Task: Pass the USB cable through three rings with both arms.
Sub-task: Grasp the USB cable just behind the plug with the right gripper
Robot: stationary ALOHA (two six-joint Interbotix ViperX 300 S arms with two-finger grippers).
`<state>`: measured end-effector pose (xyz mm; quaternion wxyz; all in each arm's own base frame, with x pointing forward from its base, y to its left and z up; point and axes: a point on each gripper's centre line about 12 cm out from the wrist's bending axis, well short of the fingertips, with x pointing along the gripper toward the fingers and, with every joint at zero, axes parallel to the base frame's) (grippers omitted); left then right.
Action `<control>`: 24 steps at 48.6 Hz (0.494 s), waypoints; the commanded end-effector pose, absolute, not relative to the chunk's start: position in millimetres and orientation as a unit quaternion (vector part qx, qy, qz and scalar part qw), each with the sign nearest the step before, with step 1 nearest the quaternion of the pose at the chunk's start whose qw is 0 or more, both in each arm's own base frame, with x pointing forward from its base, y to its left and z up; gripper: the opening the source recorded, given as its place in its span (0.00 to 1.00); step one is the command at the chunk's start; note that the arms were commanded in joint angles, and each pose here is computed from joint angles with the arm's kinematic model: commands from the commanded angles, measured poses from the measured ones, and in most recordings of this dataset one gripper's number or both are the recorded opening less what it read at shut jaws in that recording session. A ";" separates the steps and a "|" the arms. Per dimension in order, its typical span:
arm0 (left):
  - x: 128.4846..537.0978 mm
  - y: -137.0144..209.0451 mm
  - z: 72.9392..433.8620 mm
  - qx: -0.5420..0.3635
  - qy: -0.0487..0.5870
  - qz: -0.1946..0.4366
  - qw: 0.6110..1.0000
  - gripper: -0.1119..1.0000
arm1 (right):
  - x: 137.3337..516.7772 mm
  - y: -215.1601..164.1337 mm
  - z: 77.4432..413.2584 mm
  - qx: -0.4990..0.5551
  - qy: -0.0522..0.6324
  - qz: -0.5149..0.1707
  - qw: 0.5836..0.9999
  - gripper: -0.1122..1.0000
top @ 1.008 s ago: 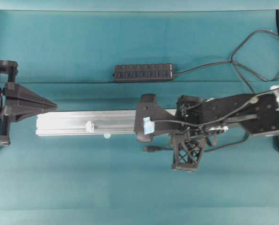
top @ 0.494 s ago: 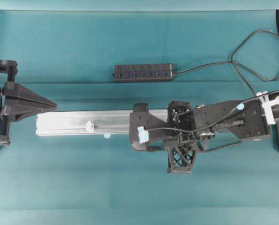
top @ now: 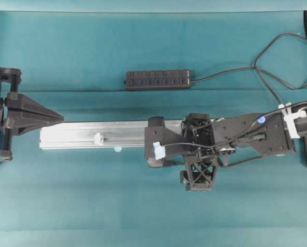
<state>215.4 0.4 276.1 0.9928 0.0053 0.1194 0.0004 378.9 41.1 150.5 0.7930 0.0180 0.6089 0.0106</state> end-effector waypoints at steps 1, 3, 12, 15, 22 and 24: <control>217.9 0.1 283.4 0.005 0.111 0.000 0.994 0.12 | 380.1 42.8 149.3 0.016 0.600 0.014 0.800 0.64; 217.9 0.1 283.4 0.005 0.111 0.000 0.994 0.12 | 380.6 43.4 147.9 0.015 0.596 0.015 0.803 0.64; 218.1 0.1 284.4 -0.008 0.109 0.001 0.994 0.12 | 381.8 44.7 140.2 0.014 0.597 0.016 0.802 0.64; 218.1 0.4 282.9 -0.016 0.112 0.003 0.994 0.12 | 381.9 45.3 137.9 0.014 0.599 0.016 0.800 0.64; 219.1 0.4 279.2 -0.021 0.122 0.004 0.992 0.12 | 382.3 44.8 134.4 0.013 0.602 0.016 0.798 0.64; 219.6 0.4 278.6 -0.022 0.124 0.004 0.992 0.12 | 382.4 45.4 133.9 0.013 0.602 0.016 0.798 0.64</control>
